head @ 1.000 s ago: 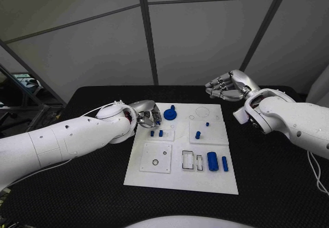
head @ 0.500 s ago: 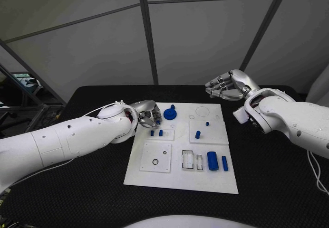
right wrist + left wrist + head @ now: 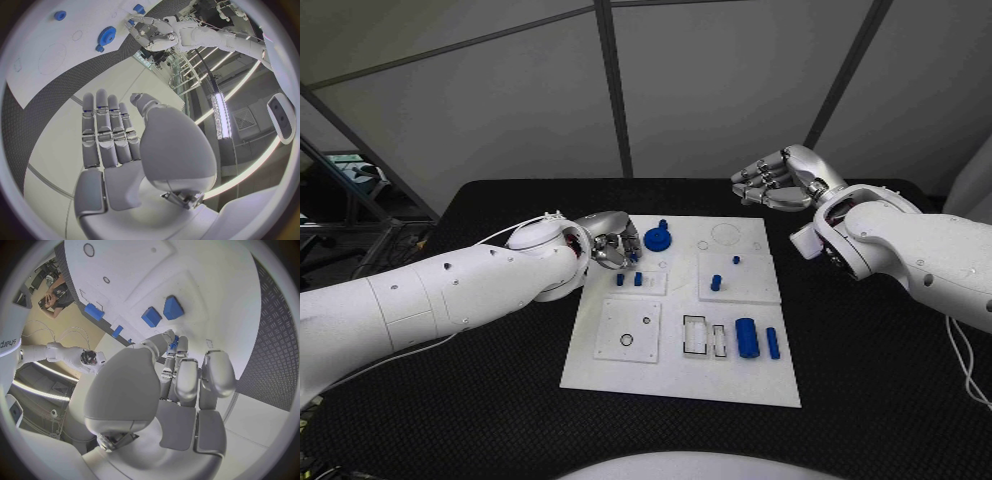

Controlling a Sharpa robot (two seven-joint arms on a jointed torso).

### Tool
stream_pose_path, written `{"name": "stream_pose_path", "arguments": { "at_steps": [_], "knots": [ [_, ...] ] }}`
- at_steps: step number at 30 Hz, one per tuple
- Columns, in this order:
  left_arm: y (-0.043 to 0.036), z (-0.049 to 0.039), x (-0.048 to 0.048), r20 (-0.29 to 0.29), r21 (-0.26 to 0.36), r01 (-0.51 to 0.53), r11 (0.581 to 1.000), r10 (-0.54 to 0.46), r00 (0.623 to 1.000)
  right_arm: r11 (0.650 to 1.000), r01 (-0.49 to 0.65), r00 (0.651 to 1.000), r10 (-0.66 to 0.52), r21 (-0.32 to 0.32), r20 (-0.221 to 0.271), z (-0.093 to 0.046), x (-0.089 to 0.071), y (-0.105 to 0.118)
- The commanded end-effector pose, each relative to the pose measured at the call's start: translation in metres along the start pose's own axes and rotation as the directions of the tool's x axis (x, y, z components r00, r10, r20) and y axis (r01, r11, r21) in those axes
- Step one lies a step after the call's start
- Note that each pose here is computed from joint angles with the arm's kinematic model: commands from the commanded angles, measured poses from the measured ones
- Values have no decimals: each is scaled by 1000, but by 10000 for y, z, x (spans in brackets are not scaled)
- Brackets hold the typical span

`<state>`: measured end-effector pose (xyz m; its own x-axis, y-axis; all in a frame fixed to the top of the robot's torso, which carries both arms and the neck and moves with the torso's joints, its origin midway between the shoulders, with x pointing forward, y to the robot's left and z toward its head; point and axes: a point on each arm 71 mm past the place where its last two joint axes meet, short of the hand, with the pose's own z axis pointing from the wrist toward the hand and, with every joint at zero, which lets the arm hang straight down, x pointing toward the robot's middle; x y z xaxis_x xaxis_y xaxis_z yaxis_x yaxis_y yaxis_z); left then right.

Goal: Assemble the parts on the task board

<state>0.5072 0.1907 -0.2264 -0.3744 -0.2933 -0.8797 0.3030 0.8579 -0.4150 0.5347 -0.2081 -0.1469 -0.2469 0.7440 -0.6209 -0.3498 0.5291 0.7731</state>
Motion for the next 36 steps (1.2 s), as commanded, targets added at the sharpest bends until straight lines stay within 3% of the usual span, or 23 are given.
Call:
{"name": "stream_pose_path", "arguments": {
  "at_steps": [1,9,26,36],
  "knots": [
    [-7,6,16,-24,-13,-1,1000,0,1000,1000,0,1000,0,-11,-6,4,2,18],
    [25,15,31,-45,-44,-6,999,4,999,1000,0,1000,0,-10,-5,3,-1,15],
    [27,27,29,-39,-47,-5,999,3,999,1000,1,1000,-1,-9,-5,5,-2,12],
    [110,-3,8,-40,-72,-9,997,6,999,1000,13,999,-12,22,-31,2,1,-25]
  ]
}}
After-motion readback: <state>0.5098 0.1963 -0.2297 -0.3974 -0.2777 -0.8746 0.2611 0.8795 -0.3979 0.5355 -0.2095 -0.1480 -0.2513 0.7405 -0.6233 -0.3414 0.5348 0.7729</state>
